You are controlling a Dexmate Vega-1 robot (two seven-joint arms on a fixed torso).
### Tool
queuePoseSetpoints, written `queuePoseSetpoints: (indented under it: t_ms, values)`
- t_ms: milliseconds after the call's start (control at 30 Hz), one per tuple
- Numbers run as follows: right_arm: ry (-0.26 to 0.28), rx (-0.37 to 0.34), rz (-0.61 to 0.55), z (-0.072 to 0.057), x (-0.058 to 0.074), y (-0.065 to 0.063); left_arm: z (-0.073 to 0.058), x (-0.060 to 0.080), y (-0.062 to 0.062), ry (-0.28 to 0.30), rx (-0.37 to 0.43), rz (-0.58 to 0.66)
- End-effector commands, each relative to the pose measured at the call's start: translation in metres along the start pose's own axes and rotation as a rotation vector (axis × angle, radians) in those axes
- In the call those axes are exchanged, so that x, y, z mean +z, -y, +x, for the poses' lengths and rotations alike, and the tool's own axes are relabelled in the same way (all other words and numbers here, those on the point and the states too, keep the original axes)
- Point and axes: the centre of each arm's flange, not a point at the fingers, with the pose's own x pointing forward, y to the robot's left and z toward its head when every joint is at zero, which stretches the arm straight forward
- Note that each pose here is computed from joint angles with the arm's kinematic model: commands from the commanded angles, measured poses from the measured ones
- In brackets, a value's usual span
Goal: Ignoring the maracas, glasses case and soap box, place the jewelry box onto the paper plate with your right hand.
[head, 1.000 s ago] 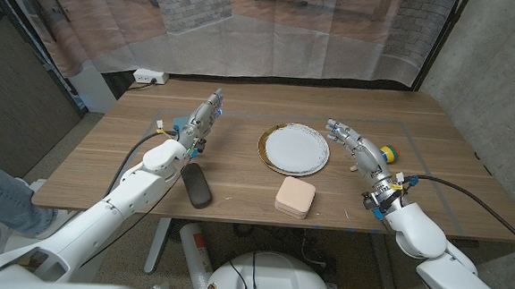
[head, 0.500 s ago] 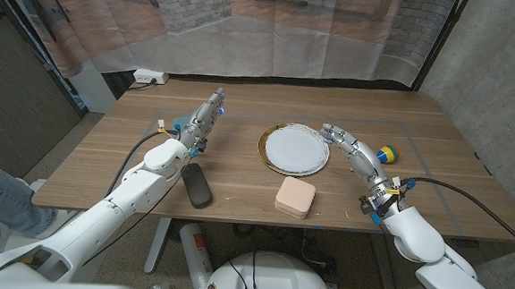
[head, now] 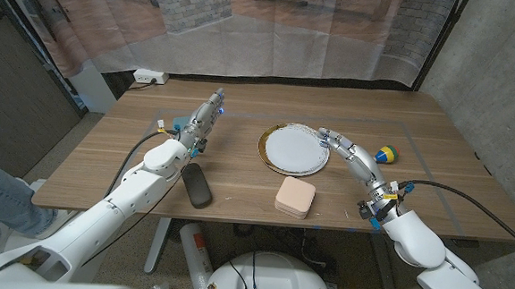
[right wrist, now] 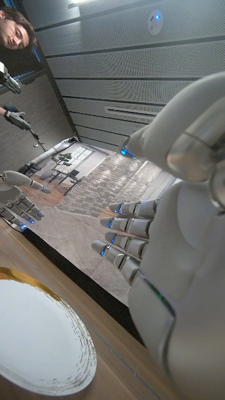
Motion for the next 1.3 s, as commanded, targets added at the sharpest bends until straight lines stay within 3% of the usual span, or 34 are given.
queuePoseSetpoints:
  t_ms: [33, 467, 1300]
  values:
    - [0.007, 0.013, -0.034, -0.005, 0.007, -0.005, -0.001, -0.001, 0.001, -0.006, -0.004, 0.0]
    - [0.013, 0.024, -0.116, -0.014, 0.014, -0.008, -0.001, 0.002, 0.004, 0.004, -0.003, 0.005]
    - [0.02, 0.06, -0.267, -0.019, 0.018, -0.025, -0.002, 0.003, 0.007, 0.008, -0.009, 0.009]
